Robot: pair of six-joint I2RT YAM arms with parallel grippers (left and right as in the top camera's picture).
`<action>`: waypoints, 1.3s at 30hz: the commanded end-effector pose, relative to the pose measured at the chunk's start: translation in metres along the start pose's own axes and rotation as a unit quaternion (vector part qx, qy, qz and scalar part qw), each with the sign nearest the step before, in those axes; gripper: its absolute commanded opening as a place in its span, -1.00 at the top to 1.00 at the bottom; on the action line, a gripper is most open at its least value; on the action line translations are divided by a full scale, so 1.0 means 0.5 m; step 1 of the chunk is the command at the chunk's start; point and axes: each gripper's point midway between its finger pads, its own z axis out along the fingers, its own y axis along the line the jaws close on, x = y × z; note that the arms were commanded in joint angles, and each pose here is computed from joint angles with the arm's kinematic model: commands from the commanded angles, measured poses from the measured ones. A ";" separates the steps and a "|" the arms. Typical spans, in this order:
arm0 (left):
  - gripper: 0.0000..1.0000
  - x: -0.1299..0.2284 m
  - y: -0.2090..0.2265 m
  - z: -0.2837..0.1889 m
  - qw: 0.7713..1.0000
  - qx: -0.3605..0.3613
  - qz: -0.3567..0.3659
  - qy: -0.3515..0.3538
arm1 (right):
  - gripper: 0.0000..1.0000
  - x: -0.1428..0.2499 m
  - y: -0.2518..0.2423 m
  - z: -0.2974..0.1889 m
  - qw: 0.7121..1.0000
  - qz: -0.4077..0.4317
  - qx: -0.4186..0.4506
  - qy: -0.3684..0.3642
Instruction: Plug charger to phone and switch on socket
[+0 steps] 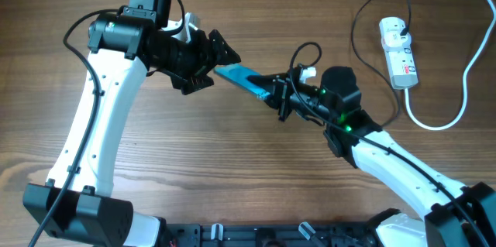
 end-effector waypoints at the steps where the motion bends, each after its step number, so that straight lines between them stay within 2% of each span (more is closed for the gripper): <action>1: -0.61 0.001 -0.014 -0.010 1.000 0.010 -0.006 -0.007 | 0.92 0.028 0.047 0.002 0.999 -0.021 -0.022 0.020; 8: -0.52 -0.016 -0.026 -0.010 0.999 0.020 -0.045 -0.023 | 0.92 0.042 0.078 0.001 0.997 -0.044 -0.055 0.027; 11: -0.50 -0.019 -0.035 -0.002 0.999 0.021 -0.032 -0.028 | 0.92 0.041 0.085 0.000 0.997 -0.048 -0.063 0.023; 18: -0.48 -0.028 -0.044 0.062 0.998 0.033 -0.046 -0.030 | 0.92 0.049 0.093 0.000 0.995 -0.056 -0.072 0.029; 28: 0.00 -0.049 -0.021 0.110 0.995 0.047 -0.075 -0.036 | 0.92 0.044 0.096 -0.001 0.995 -0.055 -0.075 0.021; 33: 0.13 -0.038 -0.044 0.110 0.994 0.080 -0.074 -0.013 | 0.92 0.035 0.093 0.000 0.996 -0.049 -0.073 0.011; 39: 0.13 -0.026 -0.059 0.104 0.992 0.103 -0.073 0.010 | 0.92 0.016 0.077 0.002 0.998 -0.032 -0.060 -0.009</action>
